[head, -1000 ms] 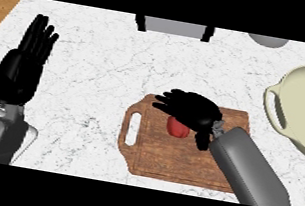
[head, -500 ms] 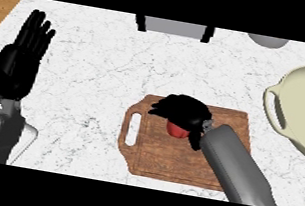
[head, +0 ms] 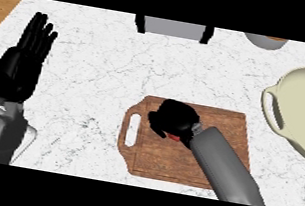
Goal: Pick the bell pepper from the cutting board and place it in the pot
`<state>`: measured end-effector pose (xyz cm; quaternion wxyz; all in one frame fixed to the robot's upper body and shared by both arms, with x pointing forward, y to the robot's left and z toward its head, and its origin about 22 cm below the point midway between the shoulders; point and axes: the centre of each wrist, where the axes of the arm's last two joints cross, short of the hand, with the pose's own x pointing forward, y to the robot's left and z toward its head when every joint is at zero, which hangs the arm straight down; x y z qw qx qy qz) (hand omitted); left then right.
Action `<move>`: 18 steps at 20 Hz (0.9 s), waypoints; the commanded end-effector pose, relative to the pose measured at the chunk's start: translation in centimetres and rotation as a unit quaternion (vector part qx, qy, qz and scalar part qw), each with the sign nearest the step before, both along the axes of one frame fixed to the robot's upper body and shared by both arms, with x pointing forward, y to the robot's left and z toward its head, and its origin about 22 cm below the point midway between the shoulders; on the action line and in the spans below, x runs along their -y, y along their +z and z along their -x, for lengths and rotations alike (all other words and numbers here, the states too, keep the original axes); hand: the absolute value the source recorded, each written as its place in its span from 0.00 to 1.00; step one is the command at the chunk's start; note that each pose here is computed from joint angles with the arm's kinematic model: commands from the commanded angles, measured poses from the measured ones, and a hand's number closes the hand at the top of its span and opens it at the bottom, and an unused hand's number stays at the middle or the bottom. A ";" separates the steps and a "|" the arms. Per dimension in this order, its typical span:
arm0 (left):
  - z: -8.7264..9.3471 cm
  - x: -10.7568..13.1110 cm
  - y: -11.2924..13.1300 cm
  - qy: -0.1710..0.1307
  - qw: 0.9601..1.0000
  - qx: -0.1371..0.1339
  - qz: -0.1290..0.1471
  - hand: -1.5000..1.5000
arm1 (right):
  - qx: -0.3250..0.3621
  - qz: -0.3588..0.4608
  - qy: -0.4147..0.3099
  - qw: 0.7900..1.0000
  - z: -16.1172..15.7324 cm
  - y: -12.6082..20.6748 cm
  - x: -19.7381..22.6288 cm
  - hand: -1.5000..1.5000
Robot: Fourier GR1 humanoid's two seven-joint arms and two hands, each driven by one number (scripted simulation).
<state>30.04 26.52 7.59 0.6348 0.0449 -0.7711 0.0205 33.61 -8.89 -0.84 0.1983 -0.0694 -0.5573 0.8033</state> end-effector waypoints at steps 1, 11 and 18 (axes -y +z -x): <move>0.1 -1.0 -0.5 -0.005 1.000 -0.002 0.005 0.50 | -0.014 -0.012 0.001 1.000 0.8 -1.9 -0.9 1.00; -0.1 -1.1 0.6 0.014 1.000 0.012 -0.001 0.50 | 0.097 -0.101 -0.381 0.914 -4.7 5.4 6.2 1.00; -0.1 -1.0 0.7 0.004 1.000 0.014 0.001 0.50 | 0.158 -0.165 -0.664 0.712 -7.8 10.1 10.6 1.00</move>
